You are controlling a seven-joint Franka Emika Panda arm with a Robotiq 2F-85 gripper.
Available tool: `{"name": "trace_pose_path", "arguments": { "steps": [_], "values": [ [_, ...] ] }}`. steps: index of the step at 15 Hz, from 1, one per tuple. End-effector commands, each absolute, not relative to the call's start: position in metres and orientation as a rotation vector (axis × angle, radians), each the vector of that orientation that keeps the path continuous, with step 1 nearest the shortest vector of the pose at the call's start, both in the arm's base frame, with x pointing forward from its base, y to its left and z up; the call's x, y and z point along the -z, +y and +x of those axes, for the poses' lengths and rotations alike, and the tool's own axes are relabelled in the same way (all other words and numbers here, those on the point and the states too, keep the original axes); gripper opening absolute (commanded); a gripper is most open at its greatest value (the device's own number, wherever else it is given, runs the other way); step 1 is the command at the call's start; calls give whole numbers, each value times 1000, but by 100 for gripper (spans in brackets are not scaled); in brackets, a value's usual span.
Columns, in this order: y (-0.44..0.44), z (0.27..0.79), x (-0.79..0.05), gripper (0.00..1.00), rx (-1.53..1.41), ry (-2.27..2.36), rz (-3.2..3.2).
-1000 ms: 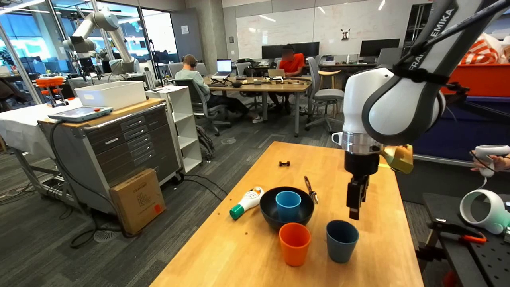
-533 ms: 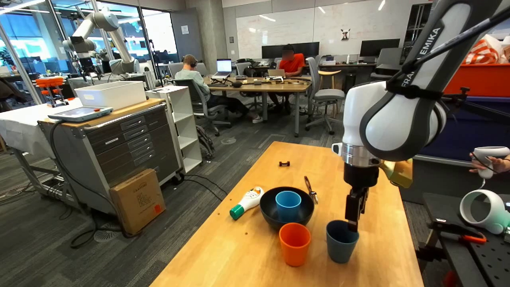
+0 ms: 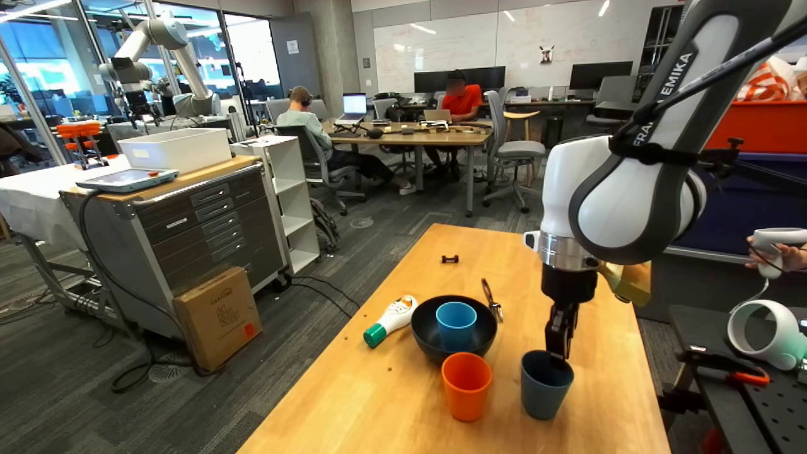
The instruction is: Pick up the three cups from the table and put them in the black bowl. Pick up the folk from the table and put it in the cups.
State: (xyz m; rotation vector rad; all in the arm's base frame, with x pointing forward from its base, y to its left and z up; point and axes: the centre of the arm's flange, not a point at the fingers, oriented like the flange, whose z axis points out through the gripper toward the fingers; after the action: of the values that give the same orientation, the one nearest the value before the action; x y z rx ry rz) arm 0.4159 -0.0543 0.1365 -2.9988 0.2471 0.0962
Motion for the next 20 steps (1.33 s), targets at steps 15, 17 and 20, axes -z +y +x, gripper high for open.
{"name": "trace_pose_path", "arguments": {
  "steps": [15,17,20],
  "values": [
    [-54,420,-165,1,-41,216,-2984],
    [-57,425,-179,1,-3,222,-2987],
    [-64,436,-203,1,51,249,-2986]
  ]
}}
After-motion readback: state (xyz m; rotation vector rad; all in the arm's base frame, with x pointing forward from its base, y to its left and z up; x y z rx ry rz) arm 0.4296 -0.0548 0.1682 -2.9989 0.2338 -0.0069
